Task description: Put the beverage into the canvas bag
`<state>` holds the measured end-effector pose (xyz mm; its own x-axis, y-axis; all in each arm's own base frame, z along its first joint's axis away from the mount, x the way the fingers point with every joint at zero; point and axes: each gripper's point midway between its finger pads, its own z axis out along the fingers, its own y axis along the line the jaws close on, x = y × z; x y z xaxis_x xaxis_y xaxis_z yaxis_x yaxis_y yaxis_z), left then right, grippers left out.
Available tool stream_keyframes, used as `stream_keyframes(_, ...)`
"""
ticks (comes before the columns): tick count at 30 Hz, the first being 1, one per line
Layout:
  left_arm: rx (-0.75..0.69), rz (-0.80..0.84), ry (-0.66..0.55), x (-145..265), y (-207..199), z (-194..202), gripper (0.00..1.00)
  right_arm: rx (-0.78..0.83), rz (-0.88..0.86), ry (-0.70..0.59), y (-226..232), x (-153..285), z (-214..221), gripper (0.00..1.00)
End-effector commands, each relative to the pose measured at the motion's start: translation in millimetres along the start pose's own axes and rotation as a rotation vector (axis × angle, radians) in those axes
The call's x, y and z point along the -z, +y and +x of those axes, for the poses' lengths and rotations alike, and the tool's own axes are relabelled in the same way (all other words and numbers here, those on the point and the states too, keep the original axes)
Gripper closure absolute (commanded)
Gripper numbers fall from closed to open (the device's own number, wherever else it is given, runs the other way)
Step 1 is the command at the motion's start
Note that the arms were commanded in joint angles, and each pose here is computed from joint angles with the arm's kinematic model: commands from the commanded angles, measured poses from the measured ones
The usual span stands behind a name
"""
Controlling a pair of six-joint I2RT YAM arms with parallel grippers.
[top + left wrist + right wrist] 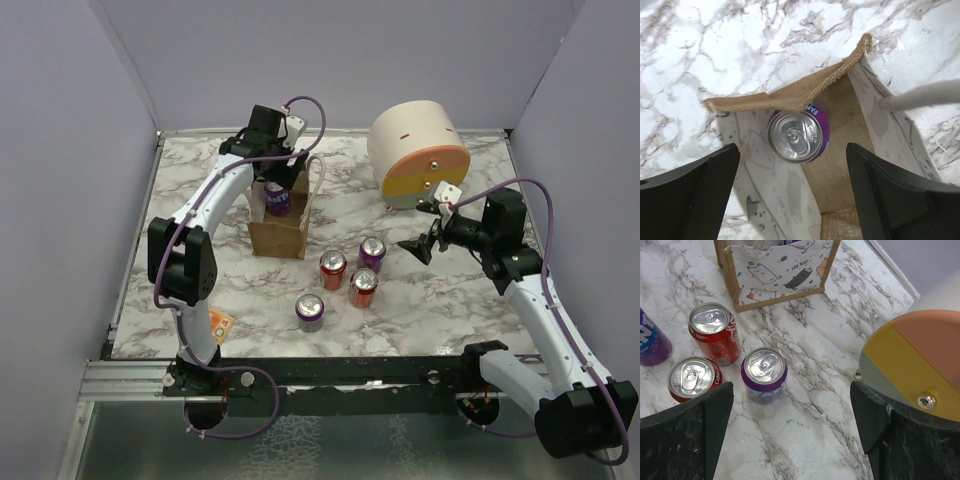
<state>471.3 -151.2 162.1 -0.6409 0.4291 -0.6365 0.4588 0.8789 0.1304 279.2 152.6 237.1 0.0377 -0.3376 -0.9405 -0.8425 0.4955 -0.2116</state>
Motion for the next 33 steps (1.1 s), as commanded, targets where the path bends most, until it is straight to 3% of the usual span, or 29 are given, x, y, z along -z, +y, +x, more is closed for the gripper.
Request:
stream_keyframes(1, 0.019, -0.012, -0.159, 53, 6, -44, 0.10, -0.001, 0.013, 0.010, -2, 0, 5, 0.00)
stream_keyframes(9, -0.018, 0.084, -0.346, 121, -14, -68, 0.11, 0.000, 0.016, 0.010, -2, 1, 4, 0.00)
stream_keyframes(16, -0.244, 0.306, -0.476, 178, -79, -40, 0.11, -0.010, 0.011, -0.001, -1, 1, 0, 0.00)
stream_keyframes(22, -0.432, 0.521, -0.473, 206, -140, 10, 0.12, -0.010, 0.012, -0.002, -2, 1, 0, 0.00)
stream_keyframes(27, -0.555, 0.628, -0.416, 199, -169, 47, 0.12, -0.010, 0.020, 0.003, -3, 1, 1, 0.00)
stream_keyframes(33, -0.642, 0.667, -0.353, 181, -189, 63, 0.12, -0.013, 0.025, 0.008, -4, 1, 2, 0.00)
